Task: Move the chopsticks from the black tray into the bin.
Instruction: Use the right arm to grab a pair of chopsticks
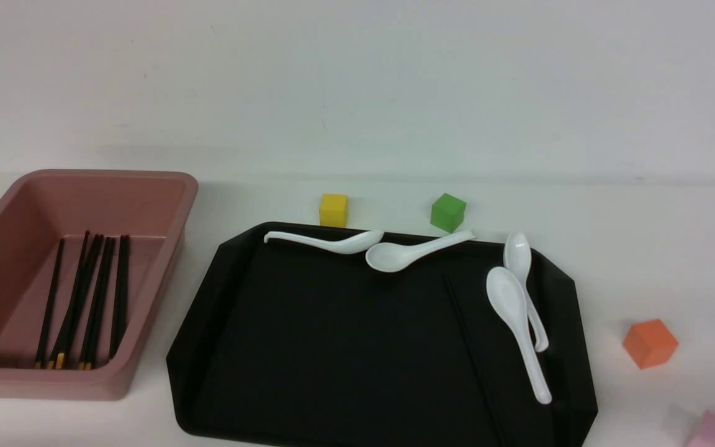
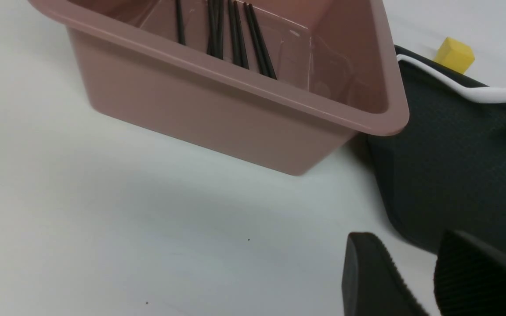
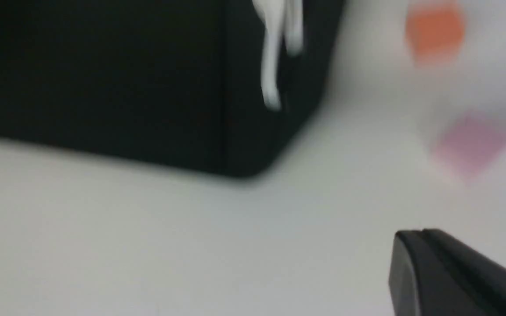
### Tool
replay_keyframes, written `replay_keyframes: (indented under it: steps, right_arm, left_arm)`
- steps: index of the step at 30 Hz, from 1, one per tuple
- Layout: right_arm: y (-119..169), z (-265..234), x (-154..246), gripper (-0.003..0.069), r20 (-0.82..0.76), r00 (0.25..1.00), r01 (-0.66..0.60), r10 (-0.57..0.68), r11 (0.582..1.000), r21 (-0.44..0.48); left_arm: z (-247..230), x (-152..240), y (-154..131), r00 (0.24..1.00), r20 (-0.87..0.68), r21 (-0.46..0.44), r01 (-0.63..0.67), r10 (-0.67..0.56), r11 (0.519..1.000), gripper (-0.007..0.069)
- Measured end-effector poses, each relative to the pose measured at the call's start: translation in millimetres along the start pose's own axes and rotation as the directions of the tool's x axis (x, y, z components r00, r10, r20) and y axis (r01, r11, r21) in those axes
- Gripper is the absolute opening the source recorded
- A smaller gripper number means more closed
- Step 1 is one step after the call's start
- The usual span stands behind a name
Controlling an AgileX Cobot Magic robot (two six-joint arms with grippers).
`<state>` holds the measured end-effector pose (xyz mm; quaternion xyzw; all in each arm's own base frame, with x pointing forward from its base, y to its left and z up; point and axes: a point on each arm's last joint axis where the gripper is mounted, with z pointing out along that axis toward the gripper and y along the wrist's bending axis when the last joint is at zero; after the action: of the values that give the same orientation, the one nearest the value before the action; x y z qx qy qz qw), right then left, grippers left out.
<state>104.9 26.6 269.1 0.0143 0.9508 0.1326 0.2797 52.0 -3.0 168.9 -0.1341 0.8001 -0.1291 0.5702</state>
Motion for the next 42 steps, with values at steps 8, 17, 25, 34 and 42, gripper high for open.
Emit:
replay_keyframes:
  steps: [8, 17, 25, 34, 42]
  right_arm:
    - [17, 72, -24, 0.0005, -0.319, 0.942, 0.027, -0.101, 0.974, -0.226]
    - [78, 99, -67, 0.0015, -0.340, 0.895, 0.181, -0.289, 0.931, -0.316]
    - [116, 139, -93, 0.0077, -0.380, 0.866, 0.328, -0.325, 0.943, -0.058]
    - [132, 198, -97, 0.0289, -0.440, 0.849, 0.350, -0.292, 0.935, 0.054]
    - [130, 231, -91, 0.0377, -0.458, 0.843, 0.354, -0.283, 0.932, 0.076]
  left_arm:
    - [0, 0, 0, 1.000, 0.000, 0.000, 0.000, 0.000, 1.000, 0.0238]
    - [0, 0, 0, 1.000, 0.000, 0.000, 0.000, 0.000, 1.000, 0.0238]
    - [0, 0, 0, 1.000, 0.000, 0.000, 0.000, 0.000, 1.000, 0.0238]
    - [0, 0, 0, 1.000, 0.000, 0.000, 0.000, 0.000, 1.000, 0.0238]
    - [0, 0, 0, 1.000, 0.000, 0.000, 0.000, 0.000, 1.000, 0.0238]
